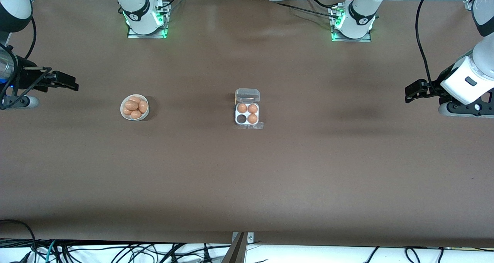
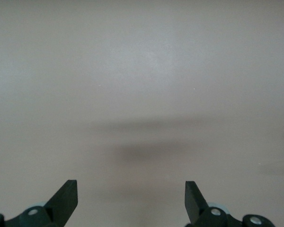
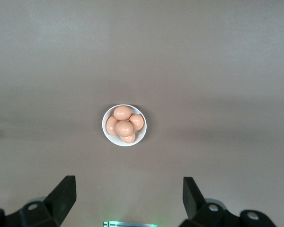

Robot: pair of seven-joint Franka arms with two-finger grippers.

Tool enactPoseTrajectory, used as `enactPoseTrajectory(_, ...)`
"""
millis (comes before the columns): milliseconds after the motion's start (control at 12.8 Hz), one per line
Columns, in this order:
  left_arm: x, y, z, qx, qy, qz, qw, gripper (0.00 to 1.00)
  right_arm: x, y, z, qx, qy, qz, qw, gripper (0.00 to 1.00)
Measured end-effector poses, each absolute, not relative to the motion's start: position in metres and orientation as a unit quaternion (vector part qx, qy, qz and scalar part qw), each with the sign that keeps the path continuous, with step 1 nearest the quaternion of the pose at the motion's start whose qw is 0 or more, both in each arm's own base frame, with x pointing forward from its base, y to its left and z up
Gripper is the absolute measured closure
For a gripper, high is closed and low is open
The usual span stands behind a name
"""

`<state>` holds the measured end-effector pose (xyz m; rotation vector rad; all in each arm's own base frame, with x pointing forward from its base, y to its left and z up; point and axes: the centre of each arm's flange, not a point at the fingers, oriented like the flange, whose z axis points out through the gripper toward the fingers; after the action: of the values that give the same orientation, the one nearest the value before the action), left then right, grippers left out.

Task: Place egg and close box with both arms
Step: 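Move the right gripper over the white bowl of eggs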

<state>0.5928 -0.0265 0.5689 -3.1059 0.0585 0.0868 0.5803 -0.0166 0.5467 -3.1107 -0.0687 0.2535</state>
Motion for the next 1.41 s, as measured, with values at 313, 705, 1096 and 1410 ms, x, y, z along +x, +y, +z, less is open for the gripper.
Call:
enactPoseTrajectory(313,0.593,-0.028,0.57,-0.999,0.016,0.027,0.0,0.0,0.58,-0.017,0.547,-0.996,-0.021,0.081,0.01,0.0)
enactPoseTrajectory(705,0.595,-0.016,0.583,-1.0,0.003,0.014,-0.012,0.0,0.58,-0.007,0.549,-0.997,0.014,0.08,0.015,0.0)
enactPoseTrajectory(1096,0.595,-0.016,0.583,-1.0,0.003,0.013,-0.012,0.0,0.562,0.043,0.559,-0.995,0.025,0.095,0.009,0.0)
enactPoseTrajectory(1410,0.595,-0.016,0.583,-1.0,0.003,0.013,-0.012,0.0,0.541,0.037,0.538,-0.994,0.018,0.106,0.007,0.0)
